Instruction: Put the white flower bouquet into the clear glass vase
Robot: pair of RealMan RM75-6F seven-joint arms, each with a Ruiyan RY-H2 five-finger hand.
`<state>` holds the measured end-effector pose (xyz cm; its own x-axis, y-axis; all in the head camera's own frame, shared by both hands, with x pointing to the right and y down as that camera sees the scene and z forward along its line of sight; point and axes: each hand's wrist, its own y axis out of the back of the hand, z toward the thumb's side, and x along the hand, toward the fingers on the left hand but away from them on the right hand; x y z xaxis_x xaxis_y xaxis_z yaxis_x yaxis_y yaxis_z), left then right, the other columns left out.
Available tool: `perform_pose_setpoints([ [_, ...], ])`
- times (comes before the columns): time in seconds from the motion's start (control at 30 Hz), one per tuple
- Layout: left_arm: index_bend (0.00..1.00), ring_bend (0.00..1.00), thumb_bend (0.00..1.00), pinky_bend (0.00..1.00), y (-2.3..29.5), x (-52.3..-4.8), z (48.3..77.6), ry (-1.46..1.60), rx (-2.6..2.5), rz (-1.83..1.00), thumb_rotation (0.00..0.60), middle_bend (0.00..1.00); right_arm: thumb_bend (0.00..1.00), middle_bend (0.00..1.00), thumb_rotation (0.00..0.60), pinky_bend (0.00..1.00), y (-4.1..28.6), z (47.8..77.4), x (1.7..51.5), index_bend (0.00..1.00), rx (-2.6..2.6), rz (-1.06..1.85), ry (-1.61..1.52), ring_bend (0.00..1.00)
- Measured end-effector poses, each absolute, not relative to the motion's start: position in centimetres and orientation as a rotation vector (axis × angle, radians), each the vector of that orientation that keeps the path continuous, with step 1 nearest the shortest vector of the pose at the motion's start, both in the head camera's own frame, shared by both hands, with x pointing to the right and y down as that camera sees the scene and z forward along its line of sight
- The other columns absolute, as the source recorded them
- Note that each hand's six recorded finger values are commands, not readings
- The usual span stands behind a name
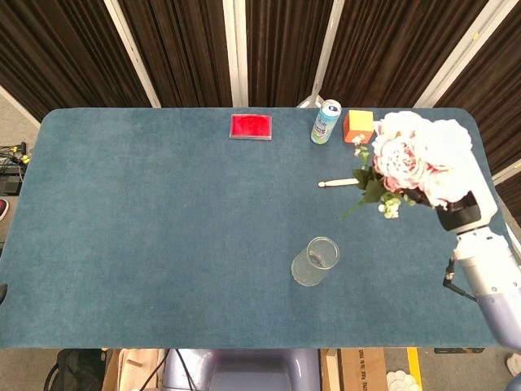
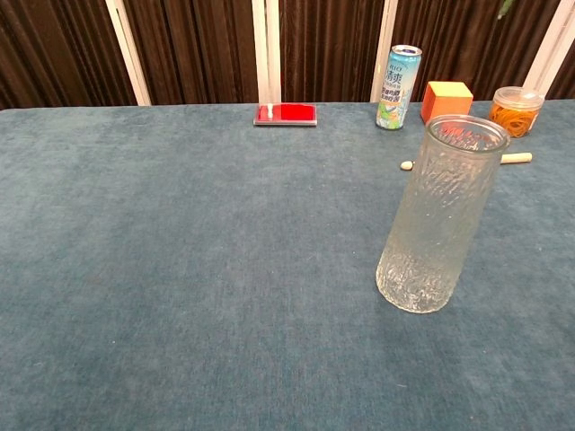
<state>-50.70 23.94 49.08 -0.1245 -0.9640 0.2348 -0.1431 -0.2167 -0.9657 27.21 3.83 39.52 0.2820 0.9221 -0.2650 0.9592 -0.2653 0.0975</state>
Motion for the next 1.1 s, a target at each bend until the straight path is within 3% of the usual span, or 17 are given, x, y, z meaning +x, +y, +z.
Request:
perform_pose_setpoints([
  [0.13, 0.14, 0.00, 0.35, 0.06, 24.0, -50.7, 49.1, 1.294, -1.407, -1.423, 0.600, 0.00, 0.41, 0.42, 0.600, 0.10, 4.8, 39.6, 26.5, 0.51, 2.334, -0.225, 1.698, 0.47],
  [1.1, 0.14, 0.00, 0.35, 0.06, 24.0, -50.4, 49.3, 1.275, -1.398, -1.430, 0.600, 0.00, 0.41, 0.42, 0.600, 0.10, 9.5, 48.4, 26.8, 0.51, 2.300, -0.374, 1.582, 0.47],
])
